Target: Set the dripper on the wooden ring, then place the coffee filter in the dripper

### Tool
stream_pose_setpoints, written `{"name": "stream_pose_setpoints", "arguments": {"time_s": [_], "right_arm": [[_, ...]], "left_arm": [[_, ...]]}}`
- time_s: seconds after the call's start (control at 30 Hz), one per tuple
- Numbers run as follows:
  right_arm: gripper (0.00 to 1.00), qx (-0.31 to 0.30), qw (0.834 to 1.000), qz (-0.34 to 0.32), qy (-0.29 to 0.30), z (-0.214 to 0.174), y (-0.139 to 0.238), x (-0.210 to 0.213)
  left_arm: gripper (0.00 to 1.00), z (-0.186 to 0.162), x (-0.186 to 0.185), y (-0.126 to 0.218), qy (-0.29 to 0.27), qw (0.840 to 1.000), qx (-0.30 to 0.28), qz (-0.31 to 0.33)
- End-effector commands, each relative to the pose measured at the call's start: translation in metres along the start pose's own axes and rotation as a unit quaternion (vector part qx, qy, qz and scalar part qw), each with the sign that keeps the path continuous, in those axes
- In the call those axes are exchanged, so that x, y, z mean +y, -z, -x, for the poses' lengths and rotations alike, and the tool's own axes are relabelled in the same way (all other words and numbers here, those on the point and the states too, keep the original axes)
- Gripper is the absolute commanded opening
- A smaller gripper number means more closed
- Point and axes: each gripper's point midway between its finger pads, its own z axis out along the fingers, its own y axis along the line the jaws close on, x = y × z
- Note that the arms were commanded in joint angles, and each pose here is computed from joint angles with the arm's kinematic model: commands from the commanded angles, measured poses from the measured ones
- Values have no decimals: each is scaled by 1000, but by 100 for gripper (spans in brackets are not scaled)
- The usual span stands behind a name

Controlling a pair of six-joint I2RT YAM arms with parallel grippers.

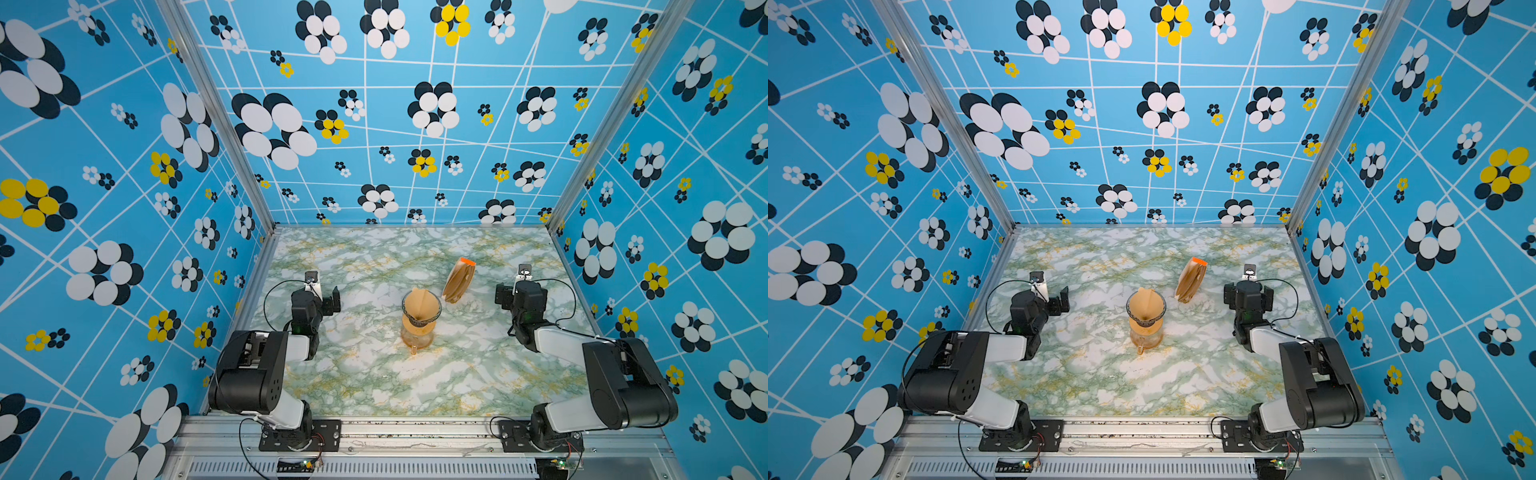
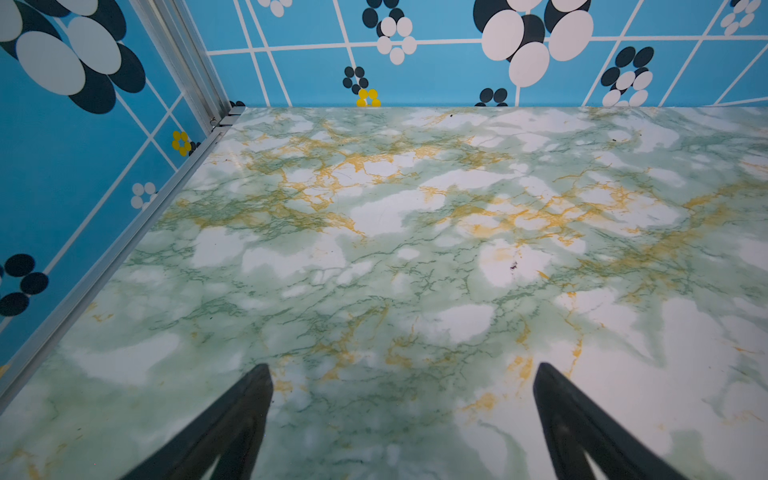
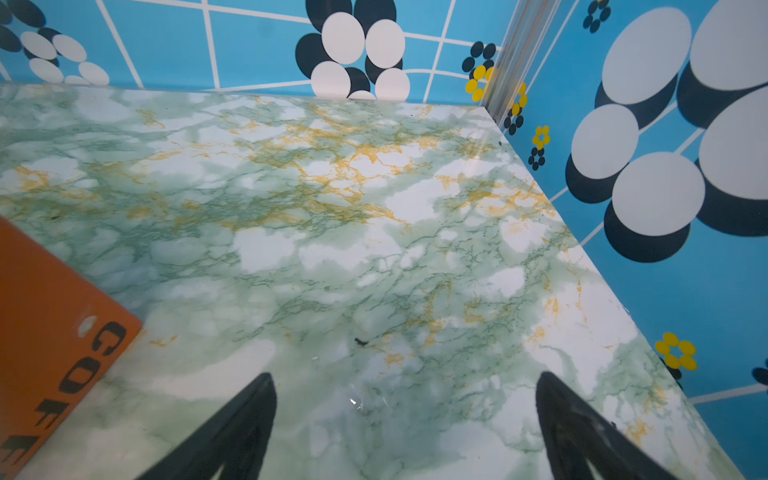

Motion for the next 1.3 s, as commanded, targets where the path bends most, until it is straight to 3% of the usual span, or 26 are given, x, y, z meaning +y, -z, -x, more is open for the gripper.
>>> {"name": "stream_pose_setpoints", "arguments": {"time_s": [0.0,0.67,0.77,0.9,0.97,1.07,1.1,1.23,1.27], "right_arm": [[99,-28,999,28,-31,4,-2,2],[99,-46,996,63,-49,-9,-4,4],[99,-53,990,128,-24,-7,2,26],[99,-61,988,143,-22,-7,6,30],[99,-61,990,128,-28,-8,5,24],[99,-66,994,20,-80,-11,3,-15],[99,-72,994,16,-84,-12,5,-17],[99,-50,992,112,-32,-7,-2,20],[99,-39,993,106,-32,-9,-2,18]], "left_arm": [[99,3,1,-2,0,1000,-2,-1],[99,4,0,-3,-1,1000,-3,-1],[99,3,1,-3,-1,1000,-2,-1],[99,3,1,-2,0,1000,-2,-1],[99,3,1,-3,-1,1000,-2,-1],[99,3,1,-3,-1,1000,-2,-1],[99,3,0,-3,-2,1000,-2,-1],[99,3,0,-3,-3,1000,-2,0],[99,3,0,-3,-3,1000,-2,0]]}}
